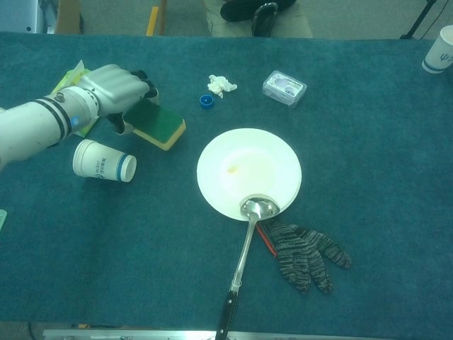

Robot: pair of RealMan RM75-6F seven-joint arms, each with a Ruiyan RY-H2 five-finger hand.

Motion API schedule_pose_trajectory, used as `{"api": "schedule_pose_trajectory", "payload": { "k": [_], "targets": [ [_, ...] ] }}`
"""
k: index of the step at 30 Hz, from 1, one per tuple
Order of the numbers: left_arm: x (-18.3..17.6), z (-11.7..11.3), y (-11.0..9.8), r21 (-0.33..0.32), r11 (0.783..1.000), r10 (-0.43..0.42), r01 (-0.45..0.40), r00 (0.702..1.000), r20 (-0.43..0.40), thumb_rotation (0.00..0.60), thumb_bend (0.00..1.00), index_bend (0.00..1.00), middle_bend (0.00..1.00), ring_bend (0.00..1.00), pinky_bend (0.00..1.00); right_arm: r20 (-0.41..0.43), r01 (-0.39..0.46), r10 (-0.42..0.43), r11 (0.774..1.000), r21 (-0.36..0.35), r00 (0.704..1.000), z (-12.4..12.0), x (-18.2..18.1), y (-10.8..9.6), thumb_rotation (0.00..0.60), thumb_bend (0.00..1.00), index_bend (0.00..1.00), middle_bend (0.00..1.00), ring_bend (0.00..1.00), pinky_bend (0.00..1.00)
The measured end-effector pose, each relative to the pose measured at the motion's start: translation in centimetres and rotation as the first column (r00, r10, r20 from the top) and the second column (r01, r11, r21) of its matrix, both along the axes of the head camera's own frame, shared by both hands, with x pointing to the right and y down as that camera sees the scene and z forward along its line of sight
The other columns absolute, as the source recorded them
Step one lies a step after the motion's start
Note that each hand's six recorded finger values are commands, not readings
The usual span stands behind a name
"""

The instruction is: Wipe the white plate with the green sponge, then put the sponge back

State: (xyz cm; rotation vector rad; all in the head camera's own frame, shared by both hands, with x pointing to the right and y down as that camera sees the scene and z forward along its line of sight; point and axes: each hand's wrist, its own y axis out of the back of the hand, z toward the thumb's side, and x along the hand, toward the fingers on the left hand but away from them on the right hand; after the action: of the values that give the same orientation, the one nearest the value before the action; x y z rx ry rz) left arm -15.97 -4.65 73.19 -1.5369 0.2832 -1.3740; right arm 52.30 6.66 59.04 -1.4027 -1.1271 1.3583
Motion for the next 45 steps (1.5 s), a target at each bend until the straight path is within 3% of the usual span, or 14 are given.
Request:
{"api": "schedule_pose_trajectory", "payload": {
  "k": [11,24,38,45],
  "targets": [
    [4.6,-3.3,1.9,0.026,0.992,0.125,-0.123,0.990,-0.071,0.600,0.33,0.33,0.17,0.05,0.16,0.003,0.015,-0.015,1.000,-0.007,1.000,0.4,-0.5,-0.4,0.600,0.26,0.30,0.29,0.20,0.32],
    [10.0,-3.6,3.8,0.073,0.977,0.208,-0.198,0.962,-0.179,0.600,0.33,0.33,0.17,0.05,0.16,0.003,0.010,-0.010,1.000,-0.010,1.000,0.5,-0.3,-0.6,0.600,0.26,0.30,0.29,0.20,0.32],
    [11.1,-1.0,4.1,0.158,0.955,0.273,-0.252,0.954,-0.127,0.600,0.33,0.33,0.18,0.05,0.16,0.002,-0.004,0.004,1.000,-0.013,1.000,0.7,0.2,-0.8,0.600,0.26,0.30,0.29,0.20,0.32],
    [10.7,-0.1,4.1,0.202,0.934,0.308,-0.293,0.950,-0.045,0.600,0.33,0.33,0.18,0.05,0.16,0.008,-0.005,0.005,1.000,-0.016,1.000,1.0,0.2,-0.9,0.600,0.26,0.30,0.29,0.20,0.32]
  ]
}}
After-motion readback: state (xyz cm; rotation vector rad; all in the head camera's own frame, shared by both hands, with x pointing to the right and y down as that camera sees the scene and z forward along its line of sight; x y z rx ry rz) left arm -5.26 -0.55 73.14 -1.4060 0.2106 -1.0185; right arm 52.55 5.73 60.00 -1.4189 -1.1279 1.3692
